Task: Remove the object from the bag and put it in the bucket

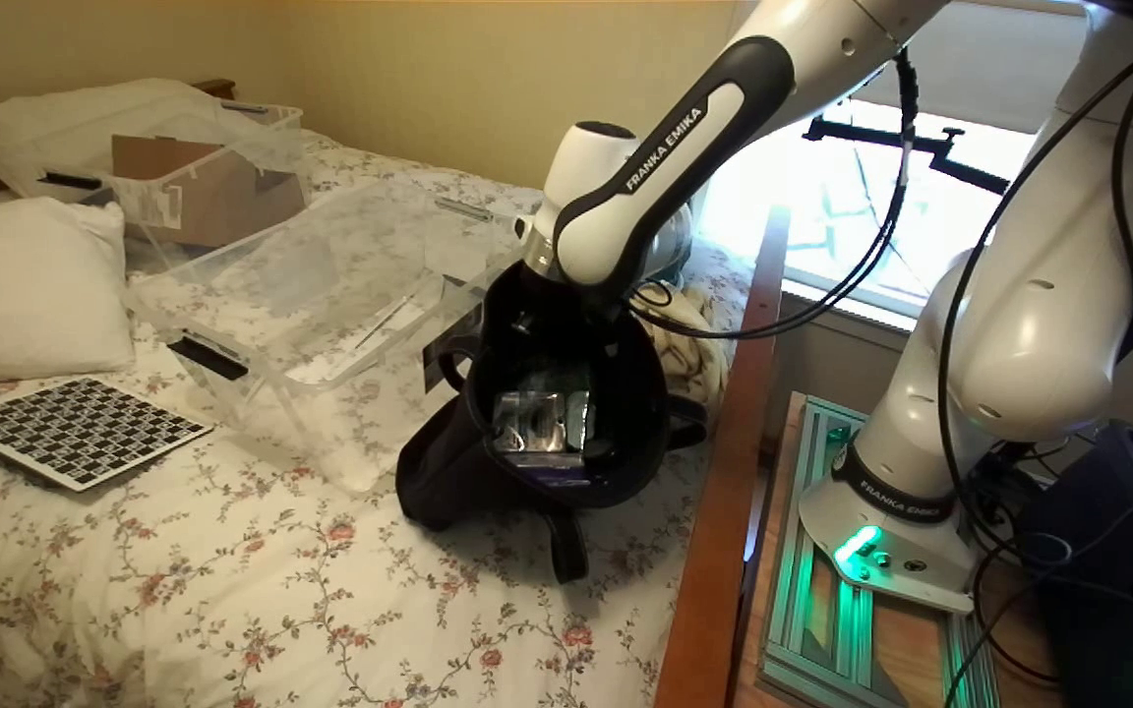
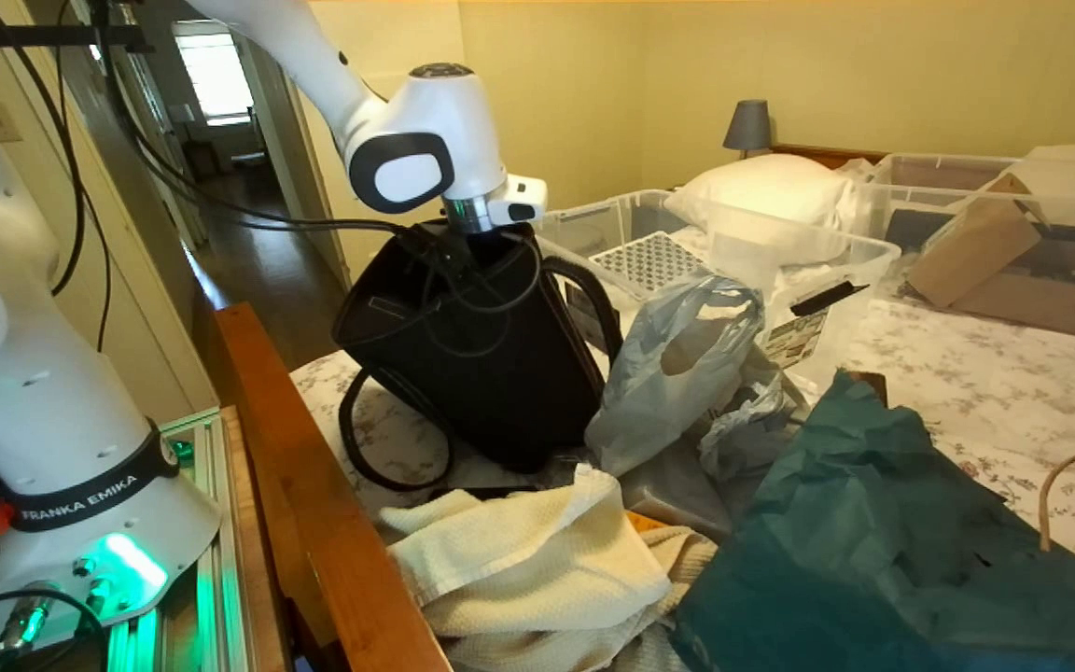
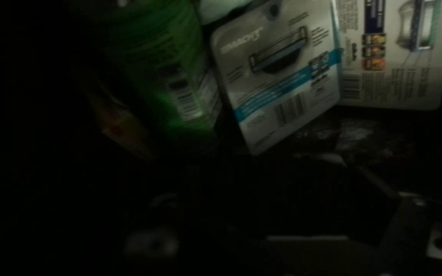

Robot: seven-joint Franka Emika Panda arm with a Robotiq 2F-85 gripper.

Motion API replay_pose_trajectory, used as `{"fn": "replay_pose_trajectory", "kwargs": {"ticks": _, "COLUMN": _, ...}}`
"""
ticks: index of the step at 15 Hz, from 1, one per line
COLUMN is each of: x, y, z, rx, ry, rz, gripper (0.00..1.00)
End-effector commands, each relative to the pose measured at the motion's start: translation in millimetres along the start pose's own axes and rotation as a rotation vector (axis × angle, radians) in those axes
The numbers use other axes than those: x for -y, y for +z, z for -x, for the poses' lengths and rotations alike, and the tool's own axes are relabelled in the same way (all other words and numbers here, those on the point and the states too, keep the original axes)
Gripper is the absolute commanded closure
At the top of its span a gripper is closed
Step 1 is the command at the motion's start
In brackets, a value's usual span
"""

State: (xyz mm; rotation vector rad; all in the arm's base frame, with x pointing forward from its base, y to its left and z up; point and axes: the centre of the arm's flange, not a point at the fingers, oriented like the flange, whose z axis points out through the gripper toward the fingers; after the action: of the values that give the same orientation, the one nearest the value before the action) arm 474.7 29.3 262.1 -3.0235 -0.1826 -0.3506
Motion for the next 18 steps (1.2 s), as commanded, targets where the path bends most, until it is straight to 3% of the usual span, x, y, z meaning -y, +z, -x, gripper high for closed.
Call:
{"fn": "replay_pose_trajectory", "kwargs": {"ticks": 1, "x": 43, "y": 14, "z": 1, "rx": 0.029, "ry": 0.011, "rz": -0.016, "gripper": 0.00}}
{"fn": "replay_pose_trajectory", "kwargs": {"ticks": 4, "x": 64, "y": 26, "z": 8, "rx": 0.070, "ry": 0.074, "rz": 0.047, "gripper": 0.00}}
{"fn": "replay_pose_trajectory", "kwargs": {"ticks": 11, "x": 61, "y": 51, "z": 21, "rx": 0.186, "ry": 0.195, "rz": 0.183, "gripper": 0.00}}
{"fn": "replay_pose_trajectory", "kwargs": {"ticks": 18, "x": 36, "y": 53, "z": 30, "rx": 0.188, "ry": 0.173, "rz": 0.204, "gripper": 0.00}}
